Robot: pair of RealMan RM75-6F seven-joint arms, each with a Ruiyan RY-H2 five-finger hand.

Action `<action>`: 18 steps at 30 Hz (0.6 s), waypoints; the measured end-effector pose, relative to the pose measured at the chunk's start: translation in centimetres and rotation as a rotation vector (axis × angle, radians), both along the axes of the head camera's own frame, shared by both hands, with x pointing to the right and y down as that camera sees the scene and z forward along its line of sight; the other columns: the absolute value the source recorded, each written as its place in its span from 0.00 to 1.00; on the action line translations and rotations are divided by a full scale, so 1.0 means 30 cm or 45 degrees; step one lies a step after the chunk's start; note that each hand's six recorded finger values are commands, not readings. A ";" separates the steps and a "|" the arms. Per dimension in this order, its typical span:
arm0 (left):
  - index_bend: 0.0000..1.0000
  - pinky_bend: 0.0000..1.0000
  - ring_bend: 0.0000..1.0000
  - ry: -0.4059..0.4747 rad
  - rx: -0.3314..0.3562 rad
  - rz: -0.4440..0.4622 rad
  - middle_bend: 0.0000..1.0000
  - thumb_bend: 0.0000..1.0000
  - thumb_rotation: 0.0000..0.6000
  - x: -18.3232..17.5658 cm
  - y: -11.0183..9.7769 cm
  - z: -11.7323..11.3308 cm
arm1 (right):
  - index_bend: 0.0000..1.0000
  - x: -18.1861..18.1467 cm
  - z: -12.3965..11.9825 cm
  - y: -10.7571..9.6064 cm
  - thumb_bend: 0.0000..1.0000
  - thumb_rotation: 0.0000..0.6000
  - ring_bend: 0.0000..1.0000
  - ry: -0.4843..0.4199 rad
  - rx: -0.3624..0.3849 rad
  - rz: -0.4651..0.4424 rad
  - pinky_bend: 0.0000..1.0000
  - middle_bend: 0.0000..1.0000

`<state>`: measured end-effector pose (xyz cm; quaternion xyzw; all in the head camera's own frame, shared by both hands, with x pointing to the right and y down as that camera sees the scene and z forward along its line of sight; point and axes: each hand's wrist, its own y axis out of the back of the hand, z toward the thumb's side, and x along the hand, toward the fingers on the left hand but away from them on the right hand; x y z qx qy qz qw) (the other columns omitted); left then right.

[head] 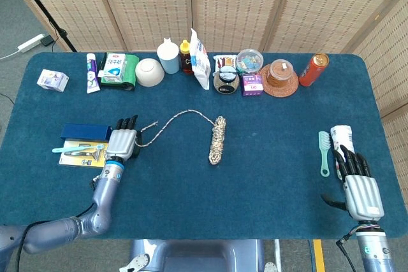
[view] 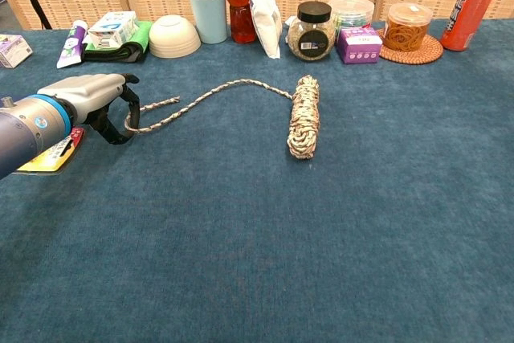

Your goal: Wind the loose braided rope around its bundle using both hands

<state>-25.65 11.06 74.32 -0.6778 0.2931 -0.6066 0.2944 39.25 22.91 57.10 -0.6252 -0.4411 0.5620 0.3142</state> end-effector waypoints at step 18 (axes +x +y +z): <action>0.59 0.00 0.00 0.038 0.134 0.005 0.00 0.41 1.00 -0.107 -0.075 -0.194 | 0.00 -0.068 0.019 0.007 0.00 1.00 0.00 -0.037 -0.026 -0.105 0.00 0.00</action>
